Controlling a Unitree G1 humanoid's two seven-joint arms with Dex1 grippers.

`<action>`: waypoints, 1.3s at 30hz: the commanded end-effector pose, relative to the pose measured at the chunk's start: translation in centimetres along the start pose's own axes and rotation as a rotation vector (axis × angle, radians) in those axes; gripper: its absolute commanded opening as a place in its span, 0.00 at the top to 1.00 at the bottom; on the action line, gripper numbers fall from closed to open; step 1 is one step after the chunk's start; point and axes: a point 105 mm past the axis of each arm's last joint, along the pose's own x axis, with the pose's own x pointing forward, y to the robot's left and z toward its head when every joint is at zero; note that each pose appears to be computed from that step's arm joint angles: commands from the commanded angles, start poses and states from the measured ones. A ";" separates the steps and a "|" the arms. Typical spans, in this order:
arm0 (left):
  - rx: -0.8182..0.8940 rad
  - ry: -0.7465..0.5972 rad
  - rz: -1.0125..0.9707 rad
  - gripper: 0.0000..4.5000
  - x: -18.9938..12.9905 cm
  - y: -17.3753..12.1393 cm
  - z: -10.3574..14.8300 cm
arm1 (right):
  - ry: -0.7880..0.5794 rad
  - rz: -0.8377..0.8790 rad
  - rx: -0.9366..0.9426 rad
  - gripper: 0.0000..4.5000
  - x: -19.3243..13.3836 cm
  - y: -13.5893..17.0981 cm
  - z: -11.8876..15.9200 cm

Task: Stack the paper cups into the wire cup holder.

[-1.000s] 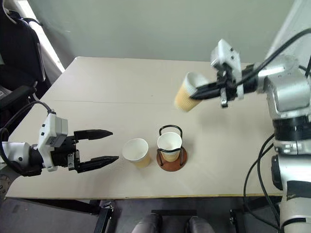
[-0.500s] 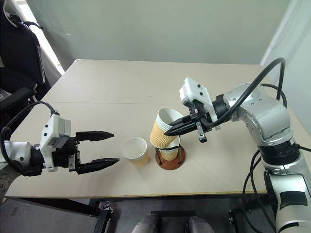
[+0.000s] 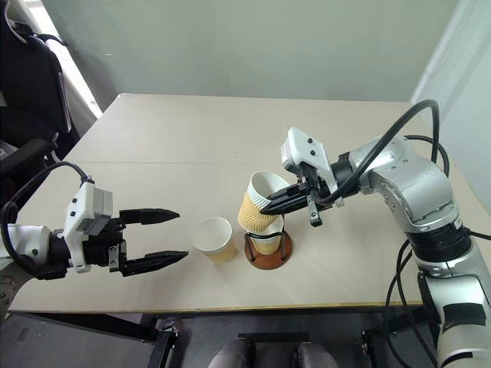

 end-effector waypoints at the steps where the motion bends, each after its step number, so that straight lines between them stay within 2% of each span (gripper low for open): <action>1: 0.049 -0.006 0.017 0.00 -0.4 0.2 0.8 | 0.020 -0.032 -0.049 0.99 -0.5 -0.3 0.3; 8: 0.050 -0.003 0.018 0.00 -0.4 0.3 0.8 | 0.053 -0.043 -0.088 0.99 -0.6 -0.3 -0.2; 11: 0.051 -0.002 0.021 0.00 -0.4 0.4 0.8 | 0.061 -0.020 -0.099 0.86 -0.3 0.2 -0.4; 22: 0.085 0.022 0.027 0.00 -0.3 0.9 1.3 | 0.064 -0.056 -0.107 0.01 -1.4 -0.5 -0.4; 24: 0.099 0.056 0.032 0.00 -0.3 1.2 1.1 | 0.038 -0.080 -0.096 0.01 -2.2 -0.9 -0.1; 26: 0.138 0.112 -0.019 0.00 0.1 1.2 1.6 | -0.074 -0.092 0.001 0.01 -5.0 -0.7 0.1; 28: 0.223 0.200 -0.151 0.00 0.8 0.0 2.3 | -0.113 -0.142 0.096 0.01 -8.9 0.5 -2.7; 30: 0.269 0.278 -0.249 0.00 1.1 -1.1 2.2 | -0.070 -0.195 0.128 0.01 -10.7 1.7 -5.3; 34: 0.337 0.328 -0.313 0.00 2.0 -1.5 1.6 | -0.047 -0.324 0.160 0.01 -12.3 2.0 -7.4; 39: 0.453 0.377 -0.315 0.00 3.7 -0.4 0.1 | -0.074 -0.360 0.160 0.01 -11.8 2.4 -7.3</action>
